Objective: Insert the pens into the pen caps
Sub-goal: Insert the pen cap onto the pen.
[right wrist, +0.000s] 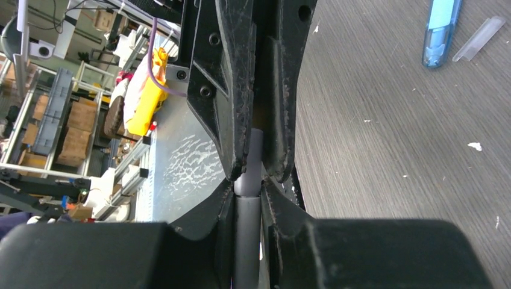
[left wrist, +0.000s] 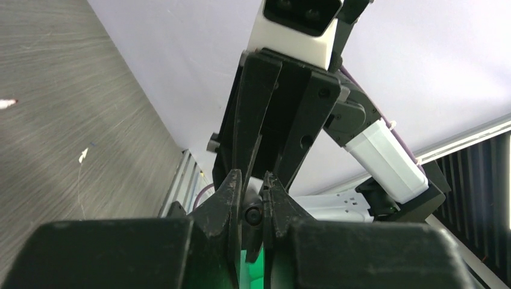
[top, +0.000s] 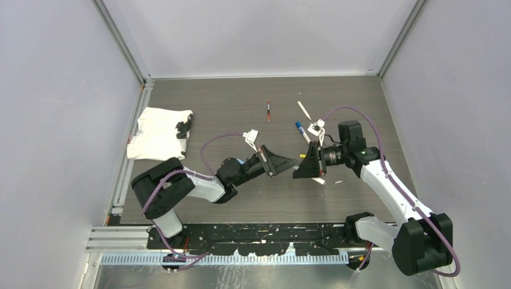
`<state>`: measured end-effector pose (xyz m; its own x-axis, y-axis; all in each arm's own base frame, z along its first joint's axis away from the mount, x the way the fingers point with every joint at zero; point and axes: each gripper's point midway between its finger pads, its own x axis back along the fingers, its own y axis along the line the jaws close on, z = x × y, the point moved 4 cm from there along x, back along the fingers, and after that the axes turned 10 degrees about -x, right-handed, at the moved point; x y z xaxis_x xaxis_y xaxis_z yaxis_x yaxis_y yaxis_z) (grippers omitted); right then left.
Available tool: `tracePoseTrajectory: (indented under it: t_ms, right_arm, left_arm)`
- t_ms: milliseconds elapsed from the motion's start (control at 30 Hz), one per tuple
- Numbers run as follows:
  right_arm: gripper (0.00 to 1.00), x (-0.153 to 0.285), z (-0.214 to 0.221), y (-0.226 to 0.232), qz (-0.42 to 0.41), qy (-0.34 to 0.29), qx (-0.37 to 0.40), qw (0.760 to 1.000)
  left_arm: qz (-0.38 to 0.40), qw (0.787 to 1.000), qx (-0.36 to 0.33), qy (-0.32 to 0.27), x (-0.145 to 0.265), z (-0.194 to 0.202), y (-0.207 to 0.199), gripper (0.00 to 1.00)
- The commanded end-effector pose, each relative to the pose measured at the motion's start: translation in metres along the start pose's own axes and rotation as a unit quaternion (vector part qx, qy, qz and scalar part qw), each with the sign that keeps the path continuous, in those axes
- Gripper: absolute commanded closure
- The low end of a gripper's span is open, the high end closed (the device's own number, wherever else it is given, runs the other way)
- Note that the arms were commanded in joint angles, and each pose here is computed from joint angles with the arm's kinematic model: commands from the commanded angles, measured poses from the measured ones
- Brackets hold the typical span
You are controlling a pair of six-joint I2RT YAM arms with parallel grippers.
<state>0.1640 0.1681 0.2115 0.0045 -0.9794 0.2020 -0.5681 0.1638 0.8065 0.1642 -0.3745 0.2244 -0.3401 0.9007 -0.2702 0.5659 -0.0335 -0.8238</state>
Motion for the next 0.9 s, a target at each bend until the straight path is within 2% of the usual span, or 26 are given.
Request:
tracePoseTrajectory:
  t_ms: [0, 233, 367, 467, 800, 867]
  right_arm:
    - [0.99, 0.014, -0.081, -0.011, 0.089, -0.106, 0.203, 0.969]
    - [0.99, 0.000, -0.064, -0.024, 0.090, -0.054, 0.188, 0.976]
    - [0.99, -0.009, -0.056, -0.034, 0.092, -0.018, 0.181, 0.979]
    - [0.99, -0.012, -0.052, -0.039, 0.095, -0.007, 0.177, 0.980]
    - [0.99, -0.018, -0.048, -0.050, 0.089, 0.006, 0.147, 0.985]
    - [0.99, -0.019, -0.048, -0.051, 0.085, 0.006, 0.142, 0.986]
  left_arm:
    - [0.111, 0.937, 0.059, 0.325, 0.068, 0.117, -0.050, 0.99]
    - [0.036, 0.979, 0.015, 0.200, 0.043, 0.066, -0.026, 0.99]
    - [0.011, 0.992, -0.006, 0.124, 0.030, 0.027, -0.018, 0.98]
    - [0.001, 0.996, -0.011, 0.087, 0.026, 0.006, -0.014, 0.94]
    - [-0.034, 0.998, -0.059, 0.017, 0.024, -0.042, -0.014, 0.59]
    - [-0.044, 0.996, -0.071, 0.010, 0.027, -0.047, -0.016, 0.55]
